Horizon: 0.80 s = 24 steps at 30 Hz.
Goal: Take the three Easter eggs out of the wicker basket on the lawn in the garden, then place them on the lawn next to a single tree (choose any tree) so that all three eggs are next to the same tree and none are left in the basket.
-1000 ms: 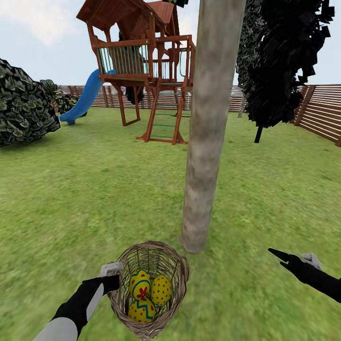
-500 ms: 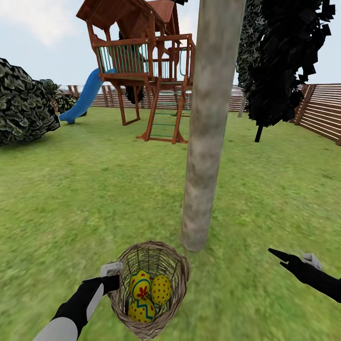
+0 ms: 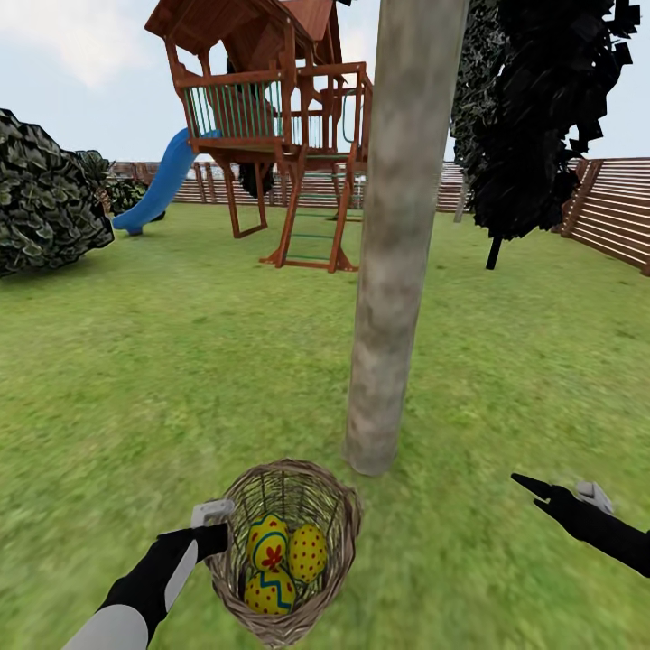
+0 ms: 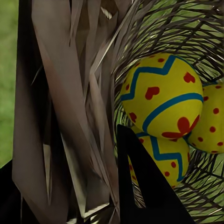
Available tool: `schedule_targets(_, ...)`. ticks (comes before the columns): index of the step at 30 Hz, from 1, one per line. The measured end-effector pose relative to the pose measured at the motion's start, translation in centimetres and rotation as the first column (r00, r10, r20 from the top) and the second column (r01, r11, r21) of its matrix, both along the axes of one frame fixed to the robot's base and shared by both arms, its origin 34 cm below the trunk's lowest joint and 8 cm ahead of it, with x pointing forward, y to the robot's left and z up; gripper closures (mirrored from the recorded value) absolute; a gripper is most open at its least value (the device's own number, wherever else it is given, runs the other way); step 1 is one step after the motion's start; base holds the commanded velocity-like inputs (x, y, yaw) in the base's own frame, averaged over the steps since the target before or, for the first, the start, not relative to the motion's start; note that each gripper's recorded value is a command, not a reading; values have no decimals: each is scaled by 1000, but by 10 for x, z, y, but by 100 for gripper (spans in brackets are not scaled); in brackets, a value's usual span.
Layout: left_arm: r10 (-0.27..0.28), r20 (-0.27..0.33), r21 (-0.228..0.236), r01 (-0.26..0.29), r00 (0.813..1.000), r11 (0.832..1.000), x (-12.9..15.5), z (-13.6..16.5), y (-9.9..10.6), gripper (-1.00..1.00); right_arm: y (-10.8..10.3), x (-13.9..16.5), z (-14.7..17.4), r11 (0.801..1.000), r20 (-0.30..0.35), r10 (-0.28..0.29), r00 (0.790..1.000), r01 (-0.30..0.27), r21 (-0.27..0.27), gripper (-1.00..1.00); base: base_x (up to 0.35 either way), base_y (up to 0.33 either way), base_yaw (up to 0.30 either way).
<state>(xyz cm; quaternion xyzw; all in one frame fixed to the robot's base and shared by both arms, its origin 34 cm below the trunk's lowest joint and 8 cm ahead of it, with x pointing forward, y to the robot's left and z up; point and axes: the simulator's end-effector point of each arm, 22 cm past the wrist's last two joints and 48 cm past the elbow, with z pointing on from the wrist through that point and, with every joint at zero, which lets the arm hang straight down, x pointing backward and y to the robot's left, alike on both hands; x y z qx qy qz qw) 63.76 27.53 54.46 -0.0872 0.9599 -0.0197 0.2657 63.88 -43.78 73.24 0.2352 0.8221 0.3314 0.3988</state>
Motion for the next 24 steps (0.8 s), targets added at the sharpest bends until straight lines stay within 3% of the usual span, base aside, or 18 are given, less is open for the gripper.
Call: schedule_targets(24,0,1,1,0,1000,1000,-5,-45,1,100,0,-3,-41,1000,12,7,1000,-7,-8,-100,0,0,0)
